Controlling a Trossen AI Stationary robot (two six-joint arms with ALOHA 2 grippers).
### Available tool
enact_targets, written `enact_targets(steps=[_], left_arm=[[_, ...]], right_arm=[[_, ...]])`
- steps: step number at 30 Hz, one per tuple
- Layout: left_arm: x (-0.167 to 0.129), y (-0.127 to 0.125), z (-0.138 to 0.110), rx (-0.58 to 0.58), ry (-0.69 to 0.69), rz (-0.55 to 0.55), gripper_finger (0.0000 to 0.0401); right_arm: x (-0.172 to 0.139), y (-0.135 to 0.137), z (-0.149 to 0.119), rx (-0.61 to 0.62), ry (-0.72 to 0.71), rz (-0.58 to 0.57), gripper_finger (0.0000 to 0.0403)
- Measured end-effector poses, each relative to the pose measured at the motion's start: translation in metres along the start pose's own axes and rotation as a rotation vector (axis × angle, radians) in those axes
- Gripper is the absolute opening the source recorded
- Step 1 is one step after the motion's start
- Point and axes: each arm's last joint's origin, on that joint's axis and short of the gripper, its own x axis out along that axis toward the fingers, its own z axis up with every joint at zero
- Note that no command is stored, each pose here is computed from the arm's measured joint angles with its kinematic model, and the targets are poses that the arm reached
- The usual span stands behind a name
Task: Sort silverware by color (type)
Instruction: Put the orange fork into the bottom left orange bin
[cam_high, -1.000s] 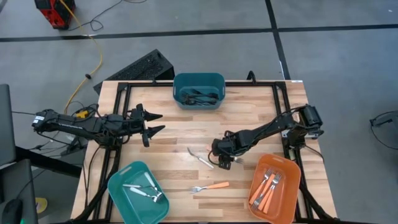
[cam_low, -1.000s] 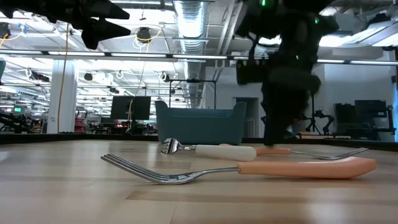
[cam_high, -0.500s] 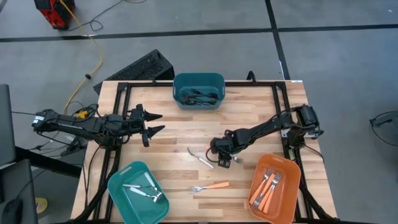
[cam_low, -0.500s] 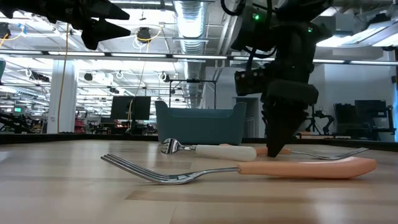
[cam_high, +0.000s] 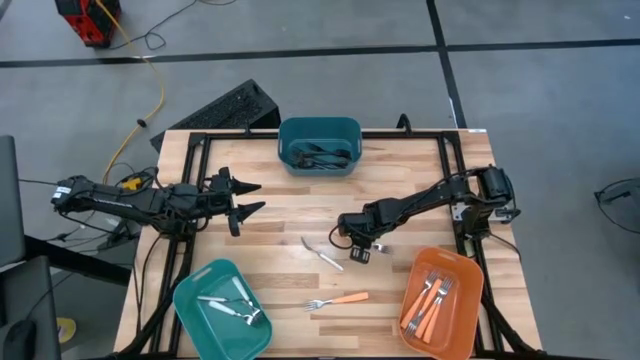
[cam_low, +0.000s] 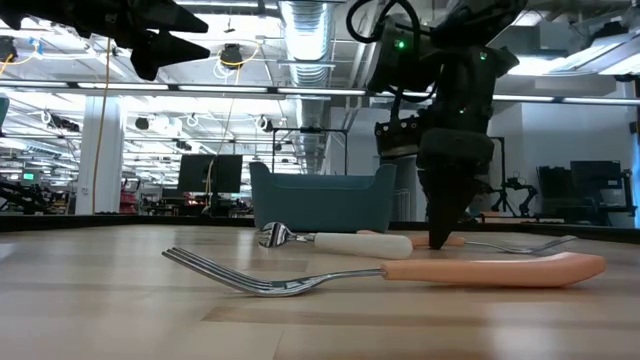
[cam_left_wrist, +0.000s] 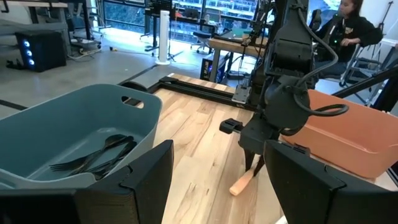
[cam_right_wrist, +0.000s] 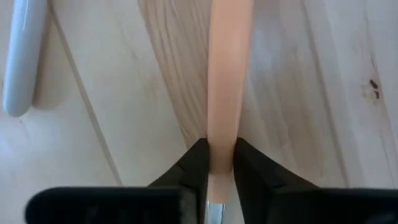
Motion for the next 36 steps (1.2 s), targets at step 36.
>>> enact_targets(steps=[36], left_arm=[[0.0,0.0,-0.001,-0.004,0.008,-0.001,0.0235]], right_arm=[[-0.085,0.051,0.023,-0.6,0.059,-0.139,0.0073]])
